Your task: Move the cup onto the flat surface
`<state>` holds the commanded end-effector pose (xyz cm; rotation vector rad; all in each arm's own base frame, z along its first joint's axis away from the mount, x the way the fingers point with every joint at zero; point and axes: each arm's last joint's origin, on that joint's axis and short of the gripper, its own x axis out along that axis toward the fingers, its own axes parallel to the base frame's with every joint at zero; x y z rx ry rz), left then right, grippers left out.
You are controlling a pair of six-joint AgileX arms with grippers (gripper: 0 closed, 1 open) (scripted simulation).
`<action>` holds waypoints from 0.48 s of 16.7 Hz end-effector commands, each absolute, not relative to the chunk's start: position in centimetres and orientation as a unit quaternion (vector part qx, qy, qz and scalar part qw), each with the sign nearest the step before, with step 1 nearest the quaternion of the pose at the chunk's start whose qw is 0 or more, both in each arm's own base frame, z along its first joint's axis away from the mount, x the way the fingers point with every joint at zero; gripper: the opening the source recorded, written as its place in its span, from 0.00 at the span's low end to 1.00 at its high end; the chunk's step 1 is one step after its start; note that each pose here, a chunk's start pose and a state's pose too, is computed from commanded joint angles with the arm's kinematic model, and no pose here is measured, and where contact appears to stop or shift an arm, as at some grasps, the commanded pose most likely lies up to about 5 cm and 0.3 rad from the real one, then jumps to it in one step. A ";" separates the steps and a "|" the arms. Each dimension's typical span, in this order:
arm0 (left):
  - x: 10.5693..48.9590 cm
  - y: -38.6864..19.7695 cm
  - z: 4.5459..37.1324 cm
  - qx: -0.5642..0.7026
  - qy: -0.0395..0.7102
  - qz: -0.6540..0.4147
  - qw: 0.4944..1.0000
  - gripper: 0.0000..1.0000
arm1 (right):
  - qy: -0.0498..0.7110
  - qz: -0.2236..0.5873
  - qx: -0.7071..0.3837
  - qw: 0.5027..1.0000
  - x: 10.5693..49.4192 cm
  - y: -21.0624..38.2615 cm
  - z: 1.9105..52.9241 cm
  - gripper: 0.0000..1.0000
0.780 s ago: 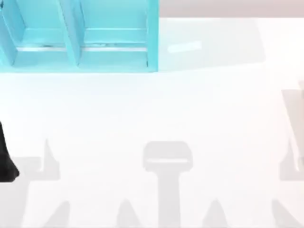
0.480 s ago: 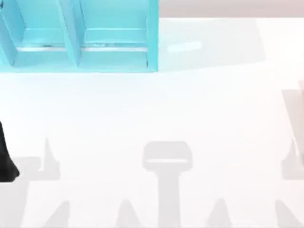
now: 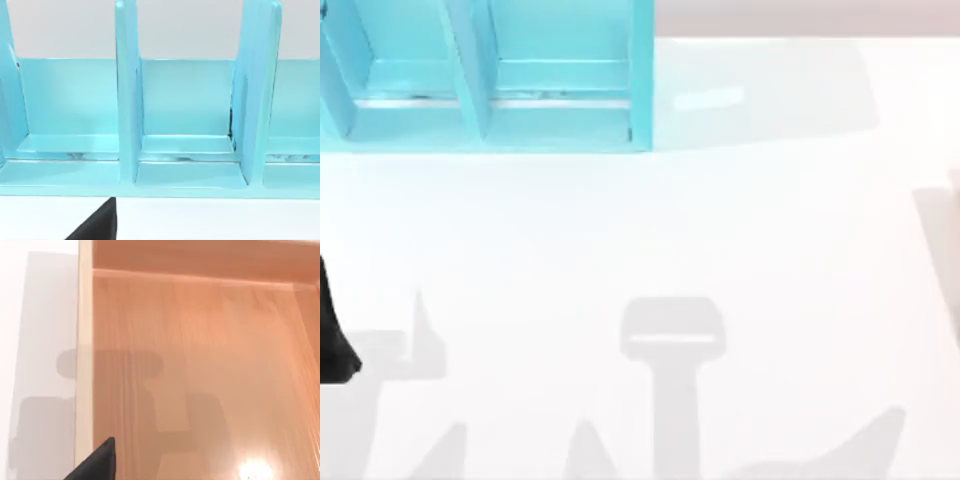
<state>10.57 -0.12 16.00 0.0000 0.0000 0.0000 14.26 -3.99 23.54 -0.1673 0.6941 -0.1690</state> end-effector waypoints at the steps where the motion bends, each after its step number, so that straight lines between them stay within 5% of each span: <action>1: 10.6 -0.1 16.0 0.000 0.000 0.000 1.000 1.00 | 0.392 -0.083 -0.081 0.913 15.3 -4.8 24.0 1.00; 8: 10.6 -0.1 16.0 0.000 0.000 0.000 1.000 1.00 | 0.641 -0.040 -0.034 0.766 20.9 -12.2 25.2 1.00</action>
